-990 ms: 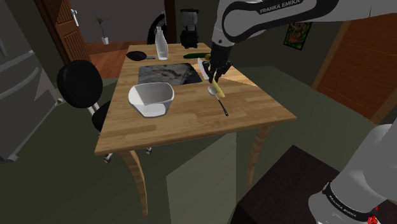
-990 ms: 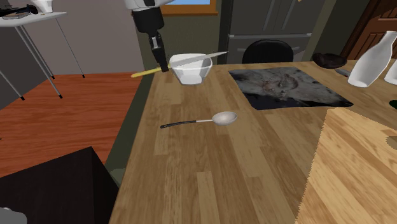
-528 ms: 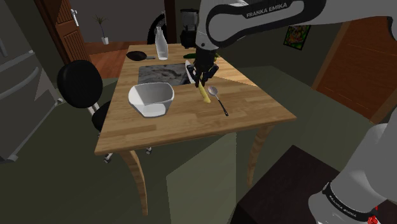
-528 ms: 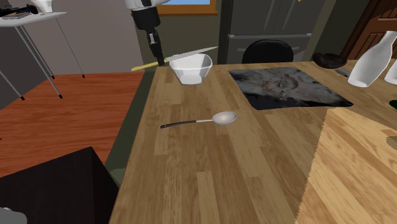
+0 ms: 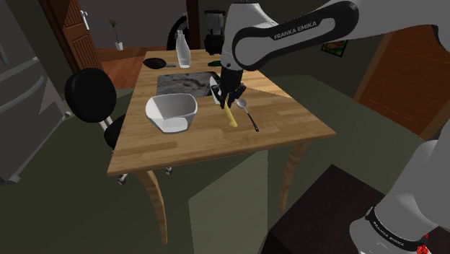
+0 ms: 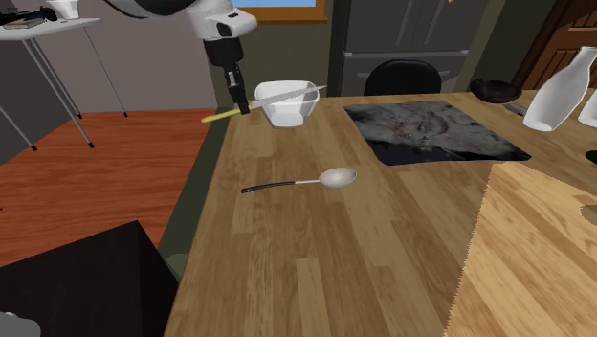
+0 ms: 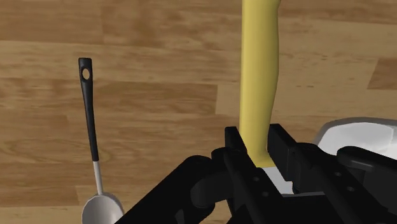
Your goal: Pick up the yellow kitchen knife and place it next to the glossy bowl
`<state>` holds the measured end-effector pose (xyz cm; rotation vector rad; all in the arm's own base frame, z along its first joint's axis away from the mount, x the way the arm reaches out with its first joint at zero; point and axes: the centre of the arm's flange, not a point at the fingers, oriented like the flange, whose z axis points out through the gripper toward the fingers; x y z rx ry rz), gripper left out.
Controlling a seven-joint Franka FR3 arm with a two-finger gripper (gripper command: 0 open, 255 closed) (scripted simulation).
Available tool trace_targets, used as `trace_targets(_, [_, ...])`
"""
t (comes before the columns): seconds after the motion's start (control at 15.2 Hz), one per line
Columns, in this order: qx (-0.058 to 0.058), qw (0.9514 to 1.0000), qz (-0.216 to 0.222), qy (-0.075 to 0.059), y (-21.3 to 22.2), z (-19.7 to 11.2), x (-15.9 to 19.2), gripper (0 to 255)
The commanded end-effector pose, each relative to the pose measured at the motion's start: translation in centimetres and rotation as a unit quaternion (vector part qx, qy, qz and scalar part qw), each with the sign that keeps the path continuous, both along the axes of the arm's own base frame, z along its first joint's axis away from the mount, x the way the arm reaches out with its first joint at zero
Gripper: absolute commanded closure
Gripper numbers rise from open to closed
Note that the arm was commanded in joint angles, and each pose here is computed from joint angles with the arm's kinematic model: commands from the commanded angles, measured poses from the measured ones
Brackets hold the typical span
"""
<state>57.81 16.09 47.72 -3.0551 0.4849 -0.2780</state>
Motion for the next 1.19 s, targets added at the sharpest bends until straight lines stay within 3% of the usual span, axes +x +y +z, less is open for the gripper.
trace_targets(0.0, [0.0, 1.0, 0.0, 0.0, 0.1, -1.1, 0.0, 255])
trace_targets(1.12, [0.0, 1.0, 0.0, 0.0, 0.1, -10.0, 0.0, 255])
